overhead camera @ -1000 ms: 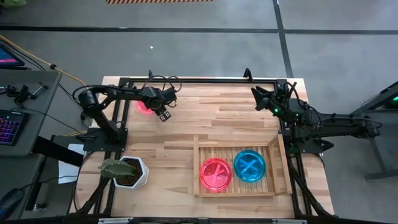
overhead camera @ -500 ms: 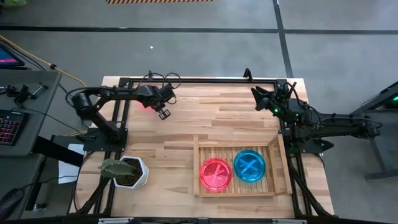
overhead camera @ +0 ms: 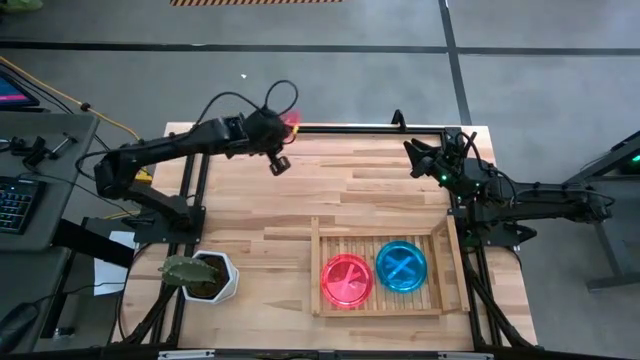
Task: Place and stack plates onto a shelf
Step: Stack the pink plate on top of the pink plates on the shelf, then return to Home Position
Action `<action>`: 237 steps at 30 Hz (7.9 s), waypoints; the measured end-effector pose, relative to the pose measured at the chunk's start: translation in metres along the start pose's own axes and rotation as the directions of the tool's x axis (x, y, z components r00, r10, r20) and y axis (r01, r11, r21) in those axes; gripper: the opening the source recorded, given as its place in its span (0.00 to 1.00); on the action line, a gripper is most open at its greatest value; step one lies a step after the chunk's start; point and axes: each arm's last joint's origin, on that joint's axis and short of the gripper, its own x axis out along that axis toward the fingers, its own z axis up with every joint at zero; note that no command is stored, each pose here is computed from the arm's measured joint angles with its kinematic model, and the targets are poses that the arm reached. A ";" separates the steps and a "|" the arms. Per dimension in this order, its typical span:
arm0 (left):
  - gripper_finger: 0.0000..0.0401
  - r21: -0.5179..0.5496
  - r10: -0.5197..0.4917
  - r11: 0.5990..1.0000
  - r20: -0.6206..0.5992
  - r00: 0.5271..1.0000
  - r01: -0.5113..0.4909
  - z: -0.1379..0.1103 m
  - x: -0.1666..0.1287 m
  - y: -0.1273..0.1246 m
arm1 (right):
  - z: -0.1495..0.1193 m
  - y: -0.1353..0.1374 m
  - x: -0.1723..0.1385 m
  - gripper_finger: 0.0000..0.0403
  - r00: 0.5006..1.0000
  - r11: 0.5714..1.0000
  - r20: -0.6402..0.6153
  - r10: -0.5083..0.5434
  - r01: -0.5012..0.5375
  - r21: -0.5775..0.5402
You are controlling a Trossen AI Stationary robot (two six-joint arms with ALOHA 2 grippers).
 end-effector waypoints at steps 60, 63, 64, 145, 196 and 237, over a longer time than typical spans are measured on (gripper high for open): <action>0.00 0.853 -0.235 0.516 0.057 0.970 0.075 0.086 0.025 -0.179 | -0.065 -0.006 0.024 0.04 0.854 0.863 -0.520 0.029 0.241 0.444; 0.01 0.854 -0.237 0.516 0.061 0.970 0.072 0.086 0.025 -0.179 | -0.065 -0.006 0.024 0.02 0.854 0.863 -0.519 0.028 0.242 0.444; 0.02 0.857 -0.237 0.510 0.063 0.970 0.069 0.086 0.025 -0.179 | -0.065 -0.006 0.024 0.03 0.854 0.863 -0.519 0.028 0.241 0.444; 0.22 0.122 -0.301 0.952 0.537 0.788 0.280 0.109 -0.185 0.033 | -0.213 0.074 0.061 0.47 0.012 0.838 -0.997 -0.081 -0.540 -0.074; 0.22 -0.085 -0.265 0.809 0.831 0.490 0.582 -0.014 -0.089 -0.011 | -0.006 0.038 0.007 0.57 0.738 0.878 -0.590 0.328 -0.469 -0.097; 0.00 -0.169 -0.159 0.655 0.922 0.353 0.737 -0.218 -0.042 -0.039 | -0.003 0.041 0.008 0.57 0.756 0.880 -0.554 0.349 -0.467 -0.083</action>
